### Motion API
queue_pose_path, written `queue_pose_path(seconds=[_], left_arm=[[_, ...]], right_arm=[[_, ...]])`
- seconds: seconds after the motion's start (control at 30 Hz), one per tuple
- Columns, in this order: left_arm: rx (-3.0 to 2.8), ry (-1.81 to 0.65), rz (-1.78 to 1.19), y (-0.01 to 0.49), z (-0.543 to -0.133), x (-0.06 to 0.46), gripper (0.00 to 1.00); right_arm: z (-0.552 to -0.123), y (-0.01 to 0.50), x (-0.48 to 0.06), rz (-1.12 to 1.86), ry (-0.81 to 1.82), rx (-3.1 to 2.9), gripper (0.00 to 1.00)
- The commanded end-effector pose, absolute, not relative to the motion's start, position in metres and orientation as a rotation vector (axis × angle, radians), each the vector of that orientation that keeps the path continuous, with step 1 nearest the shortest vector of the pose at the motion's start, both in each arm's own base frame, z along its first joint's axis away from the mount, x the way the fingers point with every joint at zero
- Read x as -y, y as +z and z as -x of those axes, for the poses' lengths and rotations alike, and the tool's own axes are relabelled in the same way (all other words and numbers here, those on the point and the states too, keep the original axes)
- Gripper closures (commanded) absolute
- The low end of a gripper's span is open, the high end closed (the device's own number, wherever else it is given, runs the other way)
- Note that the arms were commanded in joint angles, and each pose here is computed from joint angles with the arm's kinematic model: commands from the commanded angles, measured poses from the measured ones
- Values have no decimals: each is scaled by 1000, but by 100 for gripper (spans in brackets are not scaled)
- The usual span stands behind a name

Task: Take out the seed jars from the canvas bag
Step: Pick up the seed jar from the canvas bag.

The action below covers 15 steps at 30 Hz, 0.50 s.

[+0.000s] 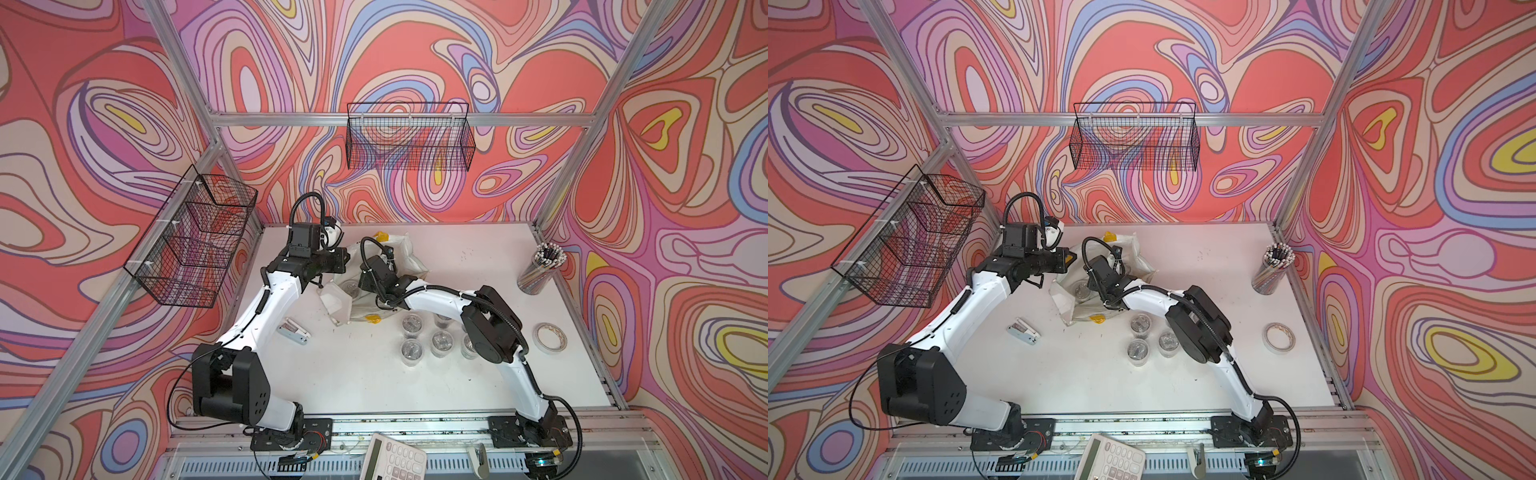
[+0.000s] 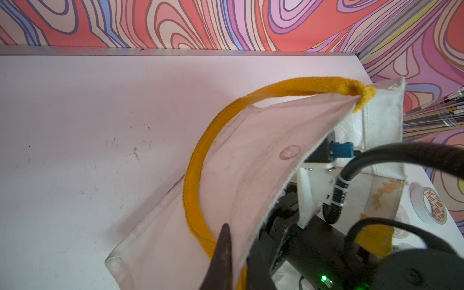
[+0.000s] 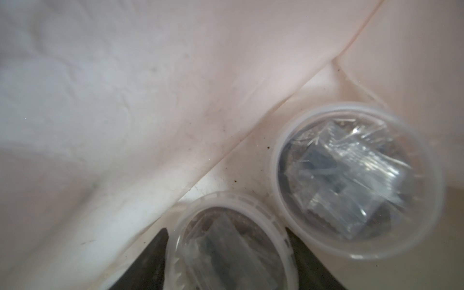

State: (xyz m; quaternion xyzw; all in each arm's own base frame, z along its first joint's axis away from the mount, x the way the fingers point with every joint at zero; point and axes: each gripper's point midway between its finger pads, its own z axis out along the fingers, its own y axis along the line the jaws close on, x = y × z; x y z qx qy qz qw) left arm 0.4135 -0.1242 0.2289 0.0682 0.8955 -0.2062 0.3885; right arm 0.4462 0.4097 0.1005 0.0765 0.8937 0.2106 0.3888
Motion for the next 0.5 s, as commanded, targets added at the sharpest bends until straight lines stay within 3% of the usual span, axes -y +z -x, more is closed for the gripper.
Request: queue_pose_path(seconds=[0.0, 0.47], left_arm=[[-2247, -519, -152, 238, -415, 123, 100], [-2271, -499, -142, 229, -418, 121, 100]], right_arm=[[-441, 156, -410, -179, 601, -2177, 39], [-404, 233, -388, -8, 652, -2151, 41]])
